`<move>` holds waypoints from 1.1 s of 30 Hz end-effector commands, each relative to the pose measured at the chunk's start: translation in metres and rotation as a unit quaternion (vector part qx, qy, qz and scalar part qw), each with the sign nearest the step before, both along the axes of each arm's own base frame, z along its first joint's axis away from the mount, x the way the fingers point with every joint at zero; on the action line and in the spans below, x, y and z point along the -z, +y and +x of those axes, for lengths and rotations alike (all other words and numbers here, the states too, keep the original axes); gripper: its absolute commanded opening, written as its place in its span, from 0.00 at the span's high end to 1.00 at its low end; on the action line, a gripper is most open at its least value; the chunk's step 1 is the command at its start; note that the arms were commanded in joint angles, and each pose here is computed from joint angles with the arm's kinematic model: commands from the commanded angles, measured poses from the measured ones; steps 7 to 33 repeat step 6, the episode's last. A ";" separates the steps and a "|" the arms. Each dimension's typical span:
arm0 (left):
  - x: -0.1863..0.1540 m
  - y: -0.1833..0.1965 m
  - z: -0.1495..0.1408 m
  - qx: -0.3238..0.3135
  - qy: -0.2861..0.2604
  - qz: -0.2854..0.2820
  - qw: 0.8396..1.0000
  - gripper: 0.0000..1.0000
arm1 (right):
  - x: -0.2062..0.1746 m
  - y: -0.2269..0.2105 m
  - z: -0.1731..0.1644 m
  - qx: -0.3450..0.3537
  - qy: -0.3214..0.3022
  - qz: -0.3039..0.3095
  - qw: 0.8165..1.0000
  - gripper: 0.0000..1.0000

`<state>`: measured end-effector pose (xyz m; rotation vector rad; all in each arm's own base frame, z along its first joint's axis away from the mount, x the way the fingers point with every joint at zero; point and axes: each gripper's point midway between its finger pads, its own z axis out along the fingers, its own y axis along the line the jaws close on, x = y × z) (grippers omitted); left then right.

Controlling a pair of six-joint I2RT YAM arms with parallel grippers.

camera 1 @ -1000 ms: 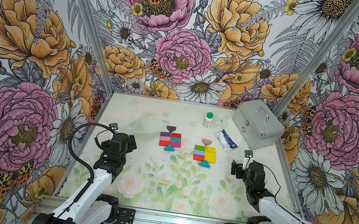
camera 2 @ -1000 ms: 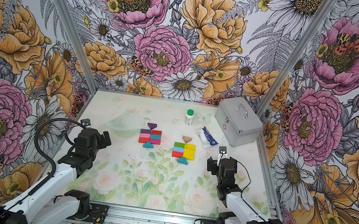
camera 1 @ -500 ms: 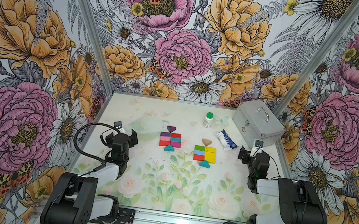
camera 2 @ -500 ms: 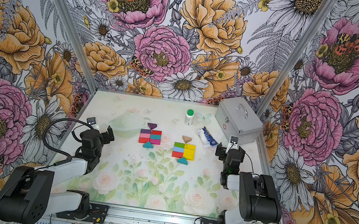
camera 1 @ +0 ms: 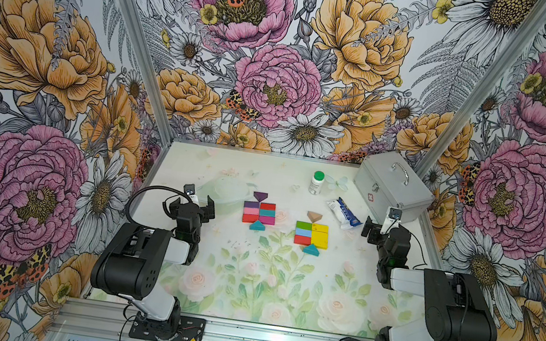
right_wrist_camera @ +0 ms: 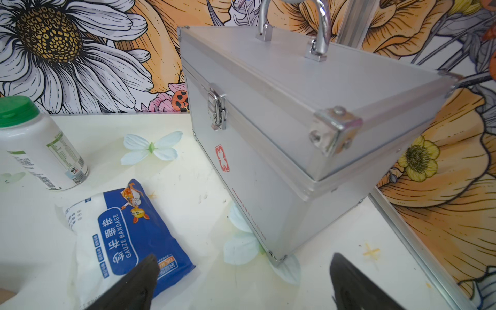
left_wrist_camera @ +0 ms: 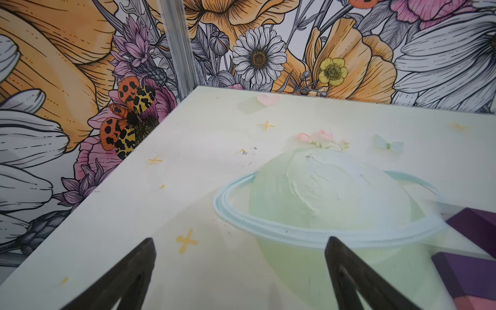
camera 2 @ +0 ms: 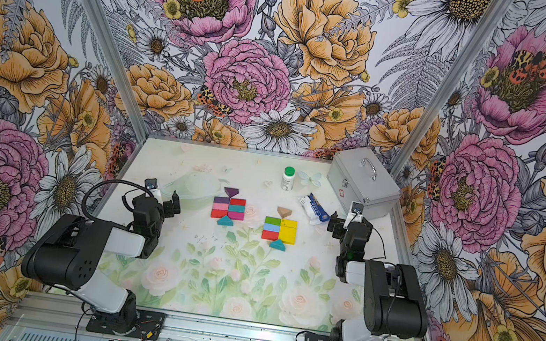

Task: Assemble a piece of candy with building blocks
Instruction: Reset both arms

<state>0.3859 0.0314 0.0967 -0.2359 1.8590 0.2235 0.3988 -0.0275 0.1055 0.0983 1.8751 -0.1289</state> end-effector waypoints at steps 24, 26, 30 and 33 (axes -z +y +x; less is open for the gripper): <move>-0.025 -0.002 0.007 0.004 -0.046 0.009 0.999 0.01 | -0.006 0.002 0.003 -0.005 -0.009 0.009 1.000 0.00; -0.025 -0.002 0.007 0.004 -0.046 0.009 0.999 0.01 | -0.006 0.002 0.003 -0.005 -0.009 0.009 1.000 0.00; -0.025 -0.002 0.007 0.004 -0.046 0.009 0.999 0.01 | -0.006 0.002 0.003 -0.005 -0.009 0.009 1.000 0.00; -0.025 -0.002 0.007 0.004 -0.046 0.009 0.999 0.01 | -0.006 0.002 0.003 -0.005 -0.009 0.009 1.000 0.00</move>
